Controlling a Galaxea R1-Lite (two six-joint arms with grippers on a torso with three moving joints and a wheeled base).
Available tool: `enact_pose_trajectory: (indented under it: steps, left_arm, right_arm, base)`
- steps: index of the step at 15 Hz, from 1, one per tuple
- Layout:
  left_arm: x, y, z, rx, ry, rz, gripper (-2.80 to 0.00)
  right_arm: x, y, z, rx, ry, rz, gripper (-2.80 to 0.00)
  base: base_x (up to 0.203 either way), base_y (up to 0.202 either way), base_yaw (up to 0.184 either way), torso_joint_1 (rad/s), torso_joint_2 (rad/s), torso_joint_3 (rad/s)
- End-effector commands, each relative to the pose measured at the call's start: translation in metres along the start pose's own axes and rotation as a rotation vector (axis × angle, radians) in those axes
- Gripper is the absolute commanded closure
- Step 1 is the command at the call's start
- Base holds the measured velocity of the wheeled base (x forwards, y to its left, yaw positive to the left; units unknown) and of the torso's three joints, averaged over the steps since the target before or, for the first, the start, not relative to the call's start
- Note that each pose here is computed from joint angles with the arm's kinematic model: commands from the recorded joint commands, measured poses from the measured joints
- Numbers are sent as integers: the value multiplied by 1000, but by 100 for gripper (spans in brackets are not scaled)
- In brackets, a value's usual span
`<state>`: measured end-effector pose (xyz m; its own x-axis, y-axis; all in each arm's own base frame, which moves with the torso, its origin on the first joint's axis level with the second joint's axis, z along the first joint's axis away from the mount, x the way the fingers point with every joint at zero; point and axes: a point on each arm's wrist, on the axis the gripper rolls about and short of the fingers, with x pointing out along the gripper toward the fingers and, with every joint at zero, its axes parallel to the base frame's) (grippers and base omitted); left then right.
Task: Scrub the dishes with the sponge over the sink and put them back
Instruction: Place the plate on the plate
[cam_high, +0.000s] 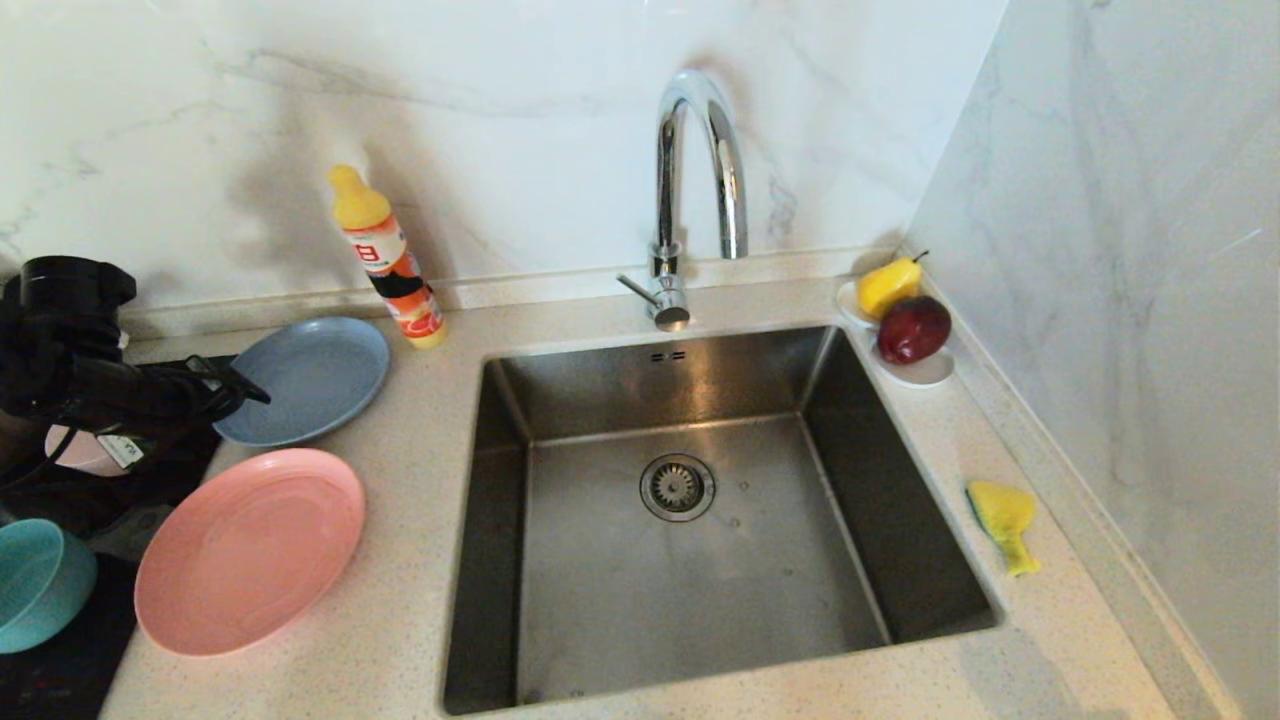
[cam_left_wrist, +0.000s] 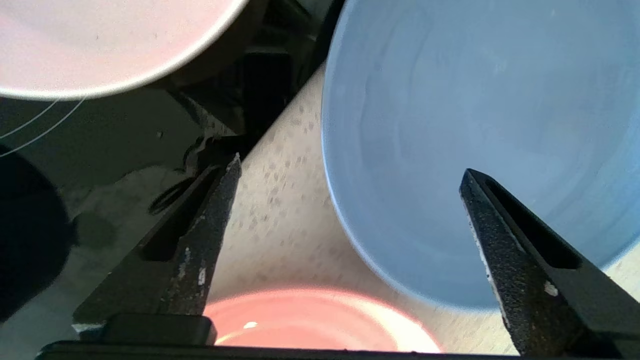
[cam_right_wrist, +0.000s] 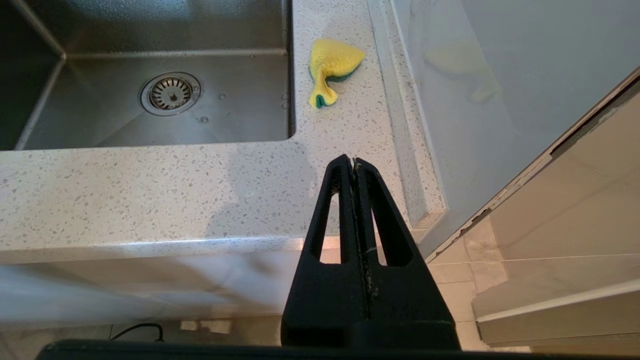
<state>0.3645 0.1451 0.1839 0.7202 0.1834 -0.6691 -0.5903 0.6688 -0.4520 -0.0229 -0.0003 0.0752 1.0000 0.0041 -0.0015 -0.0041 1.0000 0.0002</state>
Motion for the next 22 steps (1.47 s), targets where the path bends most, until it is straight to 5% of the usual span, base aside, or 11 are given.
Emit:
enact_pose_trajectory:
  steps: [1,9,10,22]
  left_arm:
    - [7,0,2,-35,3,2,-280]
    - [14,-5,10,-91,47,33,-280]
    - [14,-5,10,-91,47,34,0]
    - [20,-5,14,-80,68,88,0]
  right_arm:
    - [0,0,0,0,-1,-1,0]
    - [0,0,0,1,-2,-1,0]
    - [0,0,0,0,-2,0,0]
    - [0,0,0,0,-2,-1,0]
  base:
    - [0,0,0,0,0,0]
    - [0,0,0,0,0,0]
    - [0,0,0,0,0,0]
    - [0,0,0,0,0,0]
